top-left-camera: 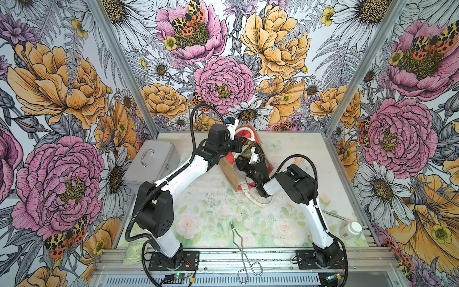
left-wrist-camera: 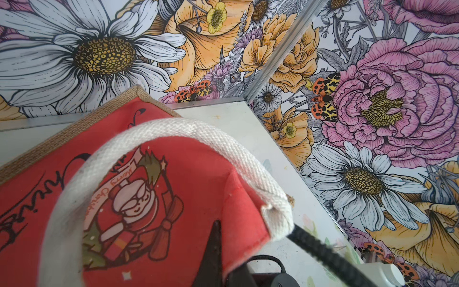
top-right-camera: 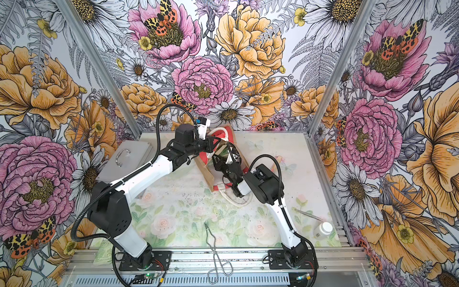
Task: Take out the folding fans from the tote bags
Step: Pick up the folding fan from the canvas bag.
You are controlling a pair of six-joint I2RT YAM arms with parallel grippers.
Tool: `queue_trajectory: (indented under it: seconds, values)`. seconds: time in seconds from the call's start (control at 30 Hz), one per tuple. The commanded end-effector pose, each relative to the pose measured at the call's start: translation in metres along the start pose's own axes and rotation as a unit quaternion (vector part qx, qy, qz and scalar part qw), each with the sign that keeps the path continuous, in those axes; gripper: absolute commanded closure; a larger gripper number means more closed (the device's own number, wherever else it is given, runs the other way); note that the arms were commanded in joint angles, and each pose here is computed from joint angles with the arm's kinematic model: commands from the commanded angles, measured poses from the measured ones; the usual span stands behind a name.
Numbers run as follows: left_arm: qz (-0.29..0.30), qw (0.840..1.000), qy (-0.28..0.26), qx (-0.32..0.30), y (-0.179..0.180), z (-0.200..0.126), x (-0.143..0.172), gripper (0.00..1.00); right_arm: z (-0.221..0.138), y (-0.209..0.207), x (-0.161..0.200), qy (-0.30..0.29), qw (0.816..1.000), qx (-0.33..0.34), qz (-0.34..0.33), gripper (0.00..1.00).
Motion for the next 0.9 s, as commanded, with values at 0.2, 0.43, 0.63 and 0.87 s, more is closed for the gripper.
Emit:
queue_trajectory:
  seconds: [0.2, 0.43, 0.63, 0.87]
  values:
    - [-0.013, 1.000, -0.008, 0.010, 0.000, -0.003, -0.014, 1.00, -0.013, 0.054, -0.029, -0.051, 0.994, -0.050, -0.084, 0.83]
    - [-0.027, 1.000, -0.012, -0.011, 0.012, -0.008, -0.022, 1.00, -0.029, 0.073, -0.024, -0.047, 0.988, -0.050, -0.140, 0.87]
    - [-0.038, 0.999, -0.019, -0.027, 0.024, -0.012, -0.026, 1.00, -0.050, 0.098, -0.020, -0.044, 0.977, -0.058, -0.202, 0.89]
    - [-0.042, 0.998, -0.024, -0.037, 0.029, -0.014, -0.025, 1.00, -0.082, 0.128, -0.021, -0.049, 0.965, -0.068, -0.249, 0.91]
Point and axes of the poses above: each gripper's point midway between its finger pads, its own z axis out along the fingers, its own y axis along the line the jaws close on, x = y × z, the point moved 1 cm from there along -z, back along the fingers
